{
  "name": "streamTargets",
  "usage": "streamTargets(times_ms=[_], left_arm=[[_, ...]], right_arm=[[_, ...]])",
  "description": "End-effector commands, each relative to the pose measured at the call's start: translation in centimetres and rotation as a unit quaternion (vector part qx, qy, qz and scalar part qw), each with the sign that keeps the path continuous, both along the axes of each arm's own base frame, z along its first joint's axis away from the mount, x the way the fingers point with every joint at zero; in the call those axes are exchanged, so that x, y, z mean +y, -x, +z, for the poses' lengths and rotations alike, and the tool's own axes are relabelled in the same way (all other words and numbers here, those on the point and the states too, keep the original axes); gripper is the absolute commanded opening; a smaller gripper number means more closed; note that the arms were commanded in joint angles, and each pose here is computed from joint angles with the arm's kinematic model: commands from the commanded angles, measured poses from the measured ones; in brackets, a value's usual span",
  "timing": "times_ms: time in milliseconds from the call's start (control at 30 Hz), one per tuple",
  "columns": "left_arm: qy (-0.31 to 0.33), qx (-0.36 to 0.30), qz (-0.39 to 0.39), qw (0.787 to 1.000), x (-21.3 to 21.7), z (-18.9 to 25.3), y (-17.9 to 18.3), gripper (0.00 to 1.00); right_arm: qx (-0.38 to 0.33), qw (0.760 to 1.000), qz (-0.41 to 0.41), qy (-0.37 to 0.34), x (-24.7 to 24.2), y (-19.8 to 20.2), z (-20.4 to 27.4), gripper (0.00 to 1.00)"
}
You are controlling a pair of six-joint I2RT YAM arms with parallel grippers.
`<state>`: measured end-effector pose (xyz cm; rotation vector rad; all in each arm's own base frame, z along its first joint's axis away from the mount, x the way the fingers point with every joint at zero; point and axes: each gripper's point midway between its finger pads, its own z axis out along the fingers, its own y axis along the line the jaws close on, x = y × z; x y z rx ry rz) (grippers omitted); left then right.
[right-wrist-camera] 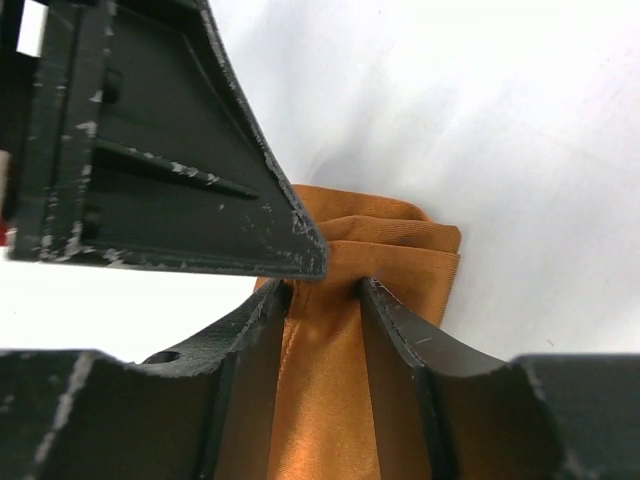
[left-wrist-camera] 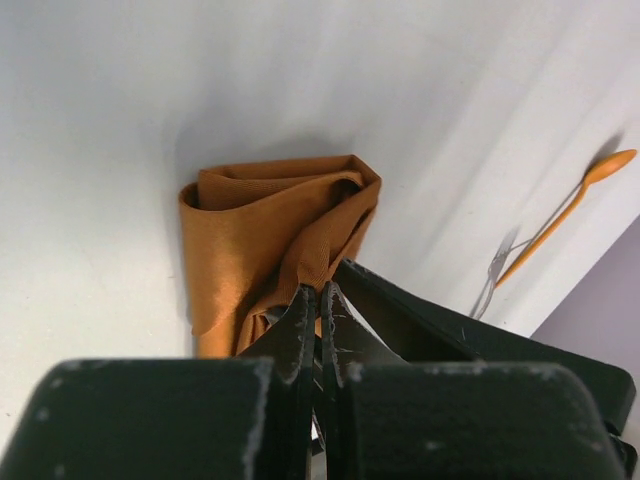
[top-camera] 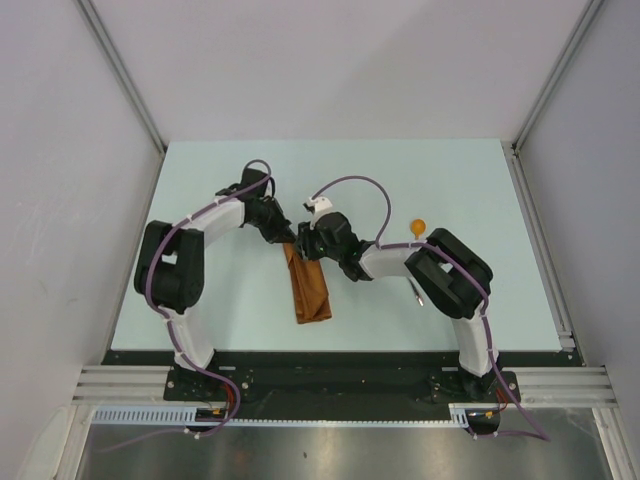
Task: Fold the napkin into a case and place the utensils inside
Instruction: Stuff the smaller-rectangle-folded napkin at the center of the board.
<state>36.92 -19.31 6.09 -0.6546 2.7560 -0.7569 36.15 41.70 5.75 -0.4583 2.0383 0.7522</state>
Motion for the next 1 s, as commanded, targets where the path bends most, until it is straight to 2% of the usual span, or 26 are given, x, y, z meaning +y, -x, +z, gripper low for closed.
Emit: streamTargets(times_ms=[0,233,667,800,867,900,967], left_arm=[[0.043,-0.023,0.009,0.999,-0.5,2.8,-0.5,0.00],[0.046,-0.015,0.011,0.999,-0.5,2.2,-0.5,0.00],[0.062,-0.023,0.021,0.998,-0.8,3.4,-0.6,0.00],[0.061,-0.021,0.023,0.998,-0.8,3.4,-0.5,0.00],[0.063,-0.021,0.023,0.998,-0.8,3.4,-0.5,0.00],[0.063,-0.020,0.023,0.998,-0.8,3.3,-0.5,0.00],[0.059,-0.020,0.023,0.998,-0.7,3.2,-0.5,0.00]], right_arm=[[-0.024,1.000,-0.007,-0.002,0.2,-0.7,0.0,0.41],[-0.018,1.000,0.004,-0.020,0.6,0.2,0.4,0.44],[-0.018,1.000,-0.014,-0.009,0.8,0.9,-0.1,0.47],[-0.018,1.000,-0.019,-0.007,0.5,0.8,-0.2,0.43],[-0.017,1.000,-0.018,-0.007,0.6,0.9,-0.3,0.39],[-0.016,1.000,-0.020,-0.006,0.5,0.9,-0.4,0.33],[-0.015,1.000,-0.021,-0.005,0.3,1.1,-0.4,0.30]])
